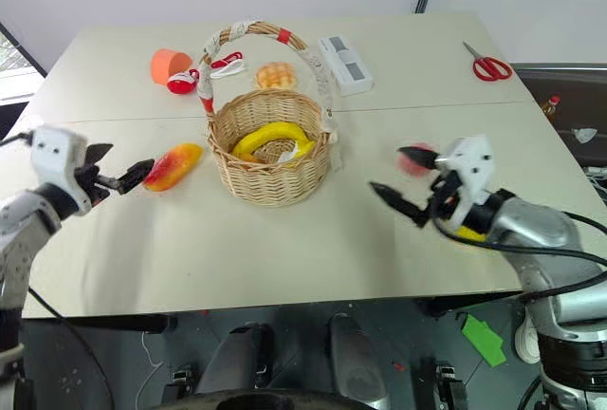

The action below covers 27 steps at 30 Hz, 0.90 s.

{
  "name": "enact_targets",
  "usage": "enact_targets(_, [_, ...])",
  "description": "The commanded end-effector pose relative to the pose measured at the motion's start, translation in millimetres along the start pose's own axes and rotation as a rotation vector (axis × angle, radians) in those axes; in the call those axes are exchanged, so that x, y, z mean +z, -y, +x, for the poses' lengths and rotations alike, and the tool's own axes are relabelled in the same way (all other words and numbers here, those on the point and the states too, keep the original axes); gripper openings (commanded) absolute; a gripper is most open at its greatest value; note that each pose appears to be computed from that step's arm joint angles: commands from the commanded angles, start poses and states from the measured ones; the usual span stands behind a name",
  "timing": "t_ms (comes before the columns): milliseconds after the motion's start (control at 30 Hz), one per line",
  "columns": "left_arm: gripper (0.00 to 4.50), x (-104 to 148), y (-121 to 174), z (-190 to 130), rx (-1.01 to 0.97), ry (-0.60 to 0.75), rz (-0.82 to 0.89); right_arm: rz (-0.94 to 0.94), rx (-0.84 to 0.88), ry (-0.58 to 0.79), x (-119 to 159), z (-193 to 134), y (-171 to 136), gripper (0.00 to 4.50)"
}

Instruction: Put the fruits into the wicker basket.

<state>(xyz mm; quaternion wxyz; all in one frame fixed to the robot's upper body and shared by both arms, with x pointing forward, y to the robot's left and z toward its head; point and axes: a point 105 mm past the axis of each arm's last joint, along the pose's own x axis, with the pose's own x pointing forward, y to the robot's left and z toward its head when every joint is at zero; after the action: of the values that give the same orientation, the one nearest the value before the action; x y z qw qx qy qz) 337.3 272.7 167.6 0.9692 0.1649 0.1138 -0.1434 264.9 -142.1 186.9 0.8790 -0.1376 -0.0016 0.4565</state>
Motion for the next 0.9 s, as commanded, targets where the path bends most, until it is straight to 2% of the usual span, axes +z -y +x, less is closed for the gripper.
enact_targets(33, [4.50, -2.8, 5.5, 14.4, -0.046, -0.092, 0.017, -0.057, 0.087, 0.044, 19.6, 16.7, -20.4, 4.27])
enact_targets(167, [4.50, 0.2, 17.2, 31.3, -0.129, -0.147, 0.006, -0.069, 0.158, 0.075, 24.8, 34.1, -38.4, 4.27])
enact_targets(367, [4.50, -12.9, 20.7, 50.5, -0.157, -0.254, 0.112, -0.068, 0.188, 0.101, 22.5, 42.6, -50.4, 4.27])
enact_targets(467, [3.61, -14.4, 19.6, 54.0, -0.152, -0.245, 0.129, -0.074, 0.171, 0.099, 18.5, 41.3, -48.5, 4.50])
enact_targets(533, [2.54, -11.6, 18.0, 54.5, -0.143, -0.220, 0.137, -0.076, 0.162, 0.102, 17.3, 41.4, -47.7, 4.50])
enact_targets(600, [1.75, -8.6, 13.8, 53.6, -0.126, -0.204, 0.132, -0.077, 0.159, 0.103, 16.4, 41.9, -47.7, 4.50])
enact_targets(633, [1.61, -7.4, 11.2, 52.3, -0.119, -0.200, 0.133, -0.078, 0.158, 0.103, 16.0, 42.2, -47.8, 4.50])
enact_targets(733, [1.61, -0.1, -0.4, 38.2, -0.100, -0.167, 0.079, -0.090, 0.148, 0.104, 16.5, 42.7, -46.3, 4.50])
enact_targets(833, [1.61, 29.3, 1.0, 13.7, -0.162, 0.008, -0.004, -0.102, 0.123, 0.103, 17.7, 41.4, -39.5, 4.50])
enact_targets(900, [1.61, 53.6, 19.0, -7.2, -0.277, 0.131, 0.010, -0.109, 0.112, 0.098, 17.8, 41.7, -34.4, 4.50])
